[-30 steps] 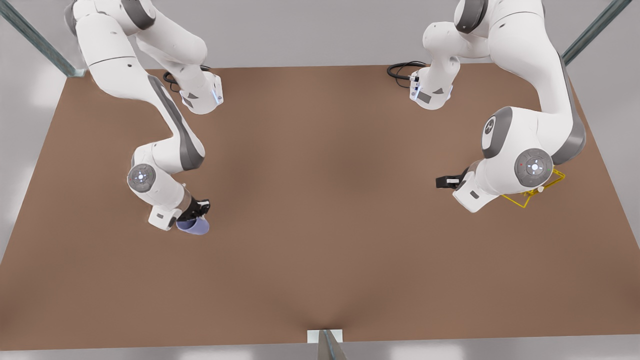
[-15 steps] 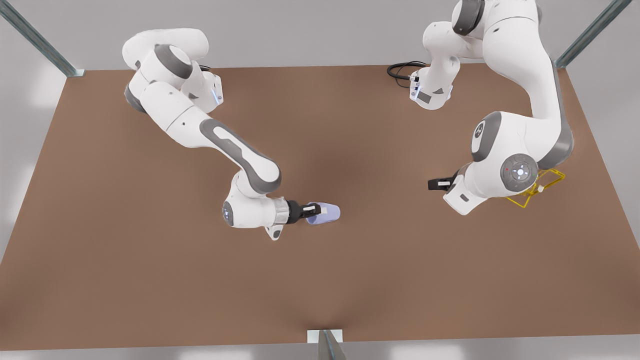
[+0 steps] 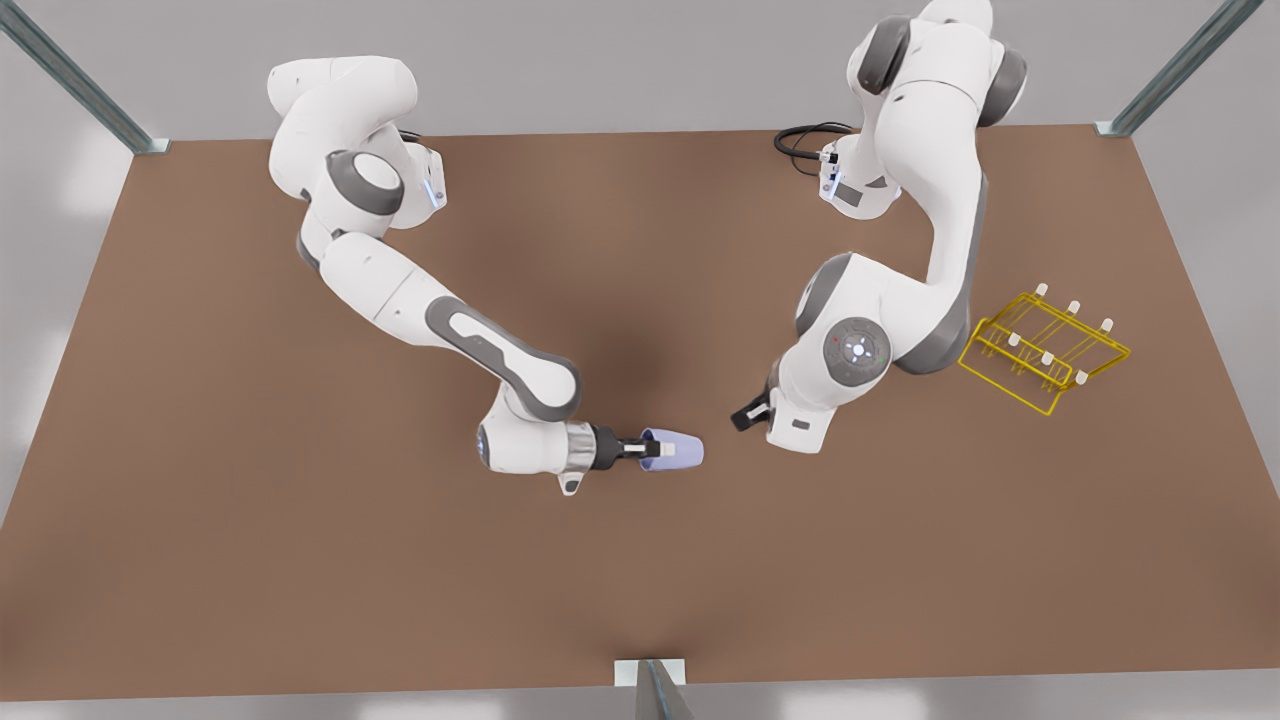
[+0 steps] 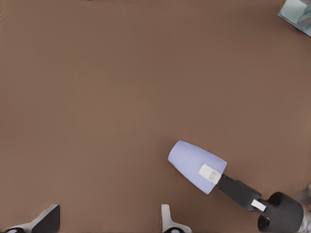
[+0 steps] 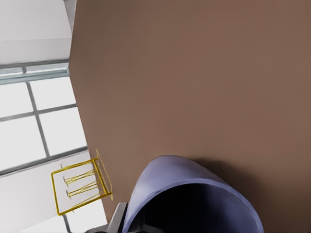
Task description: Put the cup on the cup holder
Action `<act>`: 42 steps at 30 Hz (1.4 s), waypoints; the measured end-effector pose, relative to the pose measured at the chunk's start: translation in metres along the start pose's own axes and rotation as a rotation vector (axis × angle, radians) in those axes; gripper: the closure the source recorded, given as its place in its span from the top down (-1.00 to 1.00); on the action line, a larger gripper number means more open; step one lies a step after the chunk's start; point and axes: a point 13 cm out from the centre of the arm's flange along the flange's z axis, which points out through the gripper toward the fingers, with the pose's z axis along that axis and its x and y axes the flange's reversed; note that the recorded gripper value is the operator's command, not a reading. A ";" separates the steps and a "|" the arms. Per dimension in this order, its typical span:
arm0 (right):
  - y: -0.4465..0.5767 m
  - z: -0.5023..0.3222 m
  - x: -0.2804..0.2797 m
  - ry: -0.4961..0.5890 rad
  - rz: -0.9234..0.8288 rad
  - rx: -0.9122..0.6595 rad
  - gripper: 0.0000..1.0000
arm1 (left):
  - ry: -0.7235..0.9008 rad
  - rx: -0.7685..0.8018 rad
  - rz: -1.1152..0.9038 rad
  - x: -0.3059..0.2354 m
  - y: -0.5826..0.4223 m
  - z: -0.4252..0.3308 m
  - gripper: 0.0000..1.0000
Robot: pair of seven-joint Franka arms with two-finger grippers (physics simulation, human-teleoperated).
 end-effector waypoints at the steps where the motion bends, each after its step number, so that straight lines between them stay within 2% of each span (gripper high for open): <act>1: -0.003 0.004 0.000 -0.002 -0.001 0.002 0.28 | -0.011 0.021 -0.076 -0.016 -0.006 0.006 1.00; 2: -0.004 0.006 0.000 -0.006 -0.005 0.004 1.00 | -0.018 0.036 -0.144 -0.026 -0.011 0.013 1.00; 6: -0.005 0.004 -0.005 -0.028 -0.017 0.008 1.00 | -0.034 0.073 -0.348 -0.043 -0.035 0.041 1.00; 17: -0.012 -0.028 -0.023 -0.061 -0.033 0.026 1.00 | -0.088 0.149 -0.710 -0.023 -0.091 0.088 1.00; 24: -0.015 -0.049 -0.027 -0.060 -0.039 0.035 1.00 | -0.081 0.141 -0.854 0.002 -0.108 0.128 1.00; 26: -0.013 -0.070 -0.031 -0.066 -0.044 0.042 1.00 | -0.079 0.140 -0.890 0.007 -0.111 0.136 1.00; 31: -0.013 -0.184 -0.030 -0.094 -0.054 0.098 1.00 | -0.077 0.121 -0.964 0.019 -0.113 0.159 1.00; 36: -0.047 -0.358 0.001 -0.179 -0.085 0.330 1.00 | -0.079 0.099 -1.015 0.031 -0.115 0.189 1.00; 42: -0.063 -0.554 0.039 -0.237 -0.203 0.870 1.00 | -0.091 0.083 -1.052 0.035 -0.114 0.214 1.00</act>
